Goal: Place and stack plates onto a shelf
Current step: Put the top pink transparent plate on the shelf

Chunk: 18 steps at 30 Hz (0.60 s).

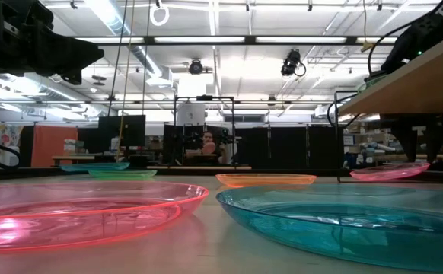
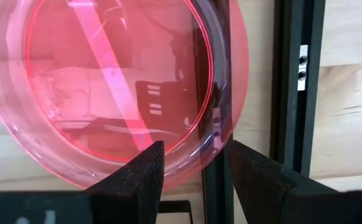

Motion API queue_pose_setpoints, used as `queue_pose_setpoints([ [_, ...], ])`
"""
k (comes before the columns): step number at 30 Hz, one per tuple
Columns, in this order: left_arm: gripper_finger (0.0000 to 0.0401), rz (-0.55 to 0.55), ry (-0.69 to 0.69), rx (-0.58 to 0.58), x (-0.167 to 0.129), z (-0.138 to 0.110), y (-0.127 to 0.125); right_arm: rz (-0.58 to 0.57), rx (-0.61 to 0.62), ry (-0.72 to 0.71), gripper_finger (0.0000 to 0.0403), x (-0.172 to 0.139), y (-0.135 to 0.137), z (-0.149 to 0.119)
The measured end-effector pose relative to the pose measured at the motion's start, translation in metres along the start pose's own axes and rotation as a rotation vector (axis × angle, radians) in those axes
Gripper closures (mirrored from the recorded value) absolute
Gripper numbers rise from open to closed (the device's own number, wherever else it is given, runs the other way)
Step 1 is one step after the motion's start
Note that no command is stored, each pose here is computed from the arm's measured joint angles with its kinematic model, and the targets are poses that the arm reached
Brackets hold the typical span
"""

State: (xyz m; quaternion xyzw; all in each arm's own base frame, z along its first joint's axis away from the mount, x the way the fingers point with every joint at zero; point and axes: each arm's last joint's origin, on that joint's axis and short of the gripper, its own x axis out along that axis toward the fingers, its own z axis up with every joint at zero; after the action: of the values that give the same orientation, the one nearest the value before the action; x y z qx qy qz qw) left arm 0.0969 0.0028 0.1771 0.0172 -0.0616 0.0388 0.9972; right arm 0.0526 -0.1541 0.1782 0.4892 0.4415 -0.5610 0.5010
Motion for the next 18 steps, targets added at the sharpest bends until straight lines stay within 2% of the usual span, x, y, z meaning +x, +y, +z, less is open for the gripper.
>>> queue_pose_setpoints([
  [9, 0.0296, 0.0, 0.0, 0.0, 0.0, 0.0, 0.0, -0.087, 0.006, -0.043, 0.022, 0.0, -0.002, 0.001],
  [18, 0.0296, 0.0, -0.001, 0.0, 0.0, 0.0, 0.0, -0.041, 0.034, -0.079, 0.022, 0.024, -0.003, -0.006],
])
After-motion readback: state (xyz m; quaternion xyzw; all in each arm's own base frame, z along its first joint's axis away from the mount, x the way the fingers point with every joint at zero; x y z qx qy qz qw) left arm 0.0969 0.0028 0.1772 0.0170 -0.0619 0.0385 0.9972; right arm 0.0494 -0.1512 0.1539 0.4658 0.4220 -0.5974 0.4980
